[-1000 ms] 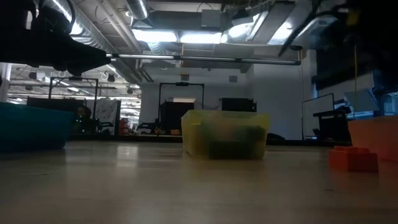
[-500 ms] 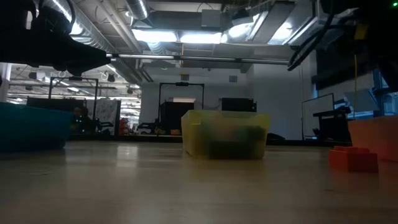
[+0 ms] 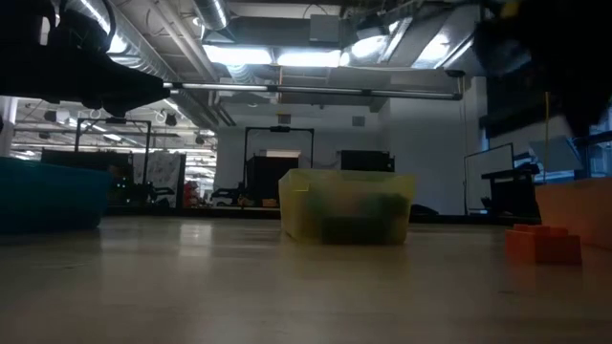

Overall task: Sort blocks by size
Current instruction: Put the orange 4 stud game piece into the orange bin

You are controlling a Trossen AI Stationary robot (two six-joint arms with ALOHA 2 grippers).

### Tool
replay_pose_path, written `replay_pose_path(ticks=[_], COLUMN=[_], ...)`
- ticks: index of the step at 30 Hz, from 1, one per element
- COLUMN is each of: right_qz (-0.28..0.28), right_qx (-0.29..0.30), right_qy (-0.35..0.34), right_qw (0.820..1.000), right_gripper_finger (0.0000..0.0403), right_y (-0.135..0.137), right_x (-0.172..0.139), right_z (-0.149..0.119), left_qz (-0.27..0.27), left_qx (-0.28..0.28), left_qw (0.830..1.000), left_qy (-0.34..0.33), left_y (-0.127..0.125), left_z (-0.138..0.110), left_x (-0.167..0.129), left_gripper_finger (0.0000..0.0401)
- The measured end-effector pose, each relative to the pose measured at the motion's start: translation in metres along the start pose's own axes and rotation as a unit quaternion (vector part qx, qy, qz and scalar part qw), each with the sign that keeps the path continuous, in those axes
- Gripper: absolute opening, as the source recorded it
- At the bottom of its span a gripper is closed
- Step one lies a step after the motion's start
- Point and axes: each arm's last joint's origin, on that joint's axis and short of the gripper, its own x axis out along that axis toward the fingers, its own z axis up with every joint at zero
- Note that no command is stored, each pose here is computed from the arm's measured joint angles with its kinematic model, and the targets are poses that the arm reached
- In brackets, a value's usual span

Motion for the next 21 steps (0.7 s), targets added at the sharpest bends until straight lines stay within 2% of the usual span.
replay_pose_path(ticks=[4,7,13,19,21], right_qz=[0.047,0.07,0.067,0.061,0.053], right_qx=[-0.031,-0.054,-0.062,-0.064,-0.081], right_qy=[-0.069,-0.095,-0.09,-0.087,-0.082], right_qw=[0.996,0.991,0.992,0.992,0.992], right_gripper_finger=[0.0179,0.0179,0.018,0.018,0.018], right_y=[0.011,0.016,0.018,0.027,0.03], right_x=[-0.001,-0.003,0.001,0.017,0.024], right_z=[0.011,0.016,0.017,0.028,0.031], left_qz=[0.0,0.0,0.0,0.0,0.0], left_qx=[0.0,0.0,0.0,0.0,0.0], left_qw=[1.0,1.0,1.0,1.0,1.0], left_qy=[0.0,0.0,0.0,0.001,0.001], left_y=[0.0,0.0,0.0,0.0,0.0], left_z=[0.0,0.0,0.0,0.0,0.0], left_x=[0.0,0.0,0.0,0.0,0.0], left_gripper_finger=[0.0194,0.0194,0.0194,0.0194,0.0194])
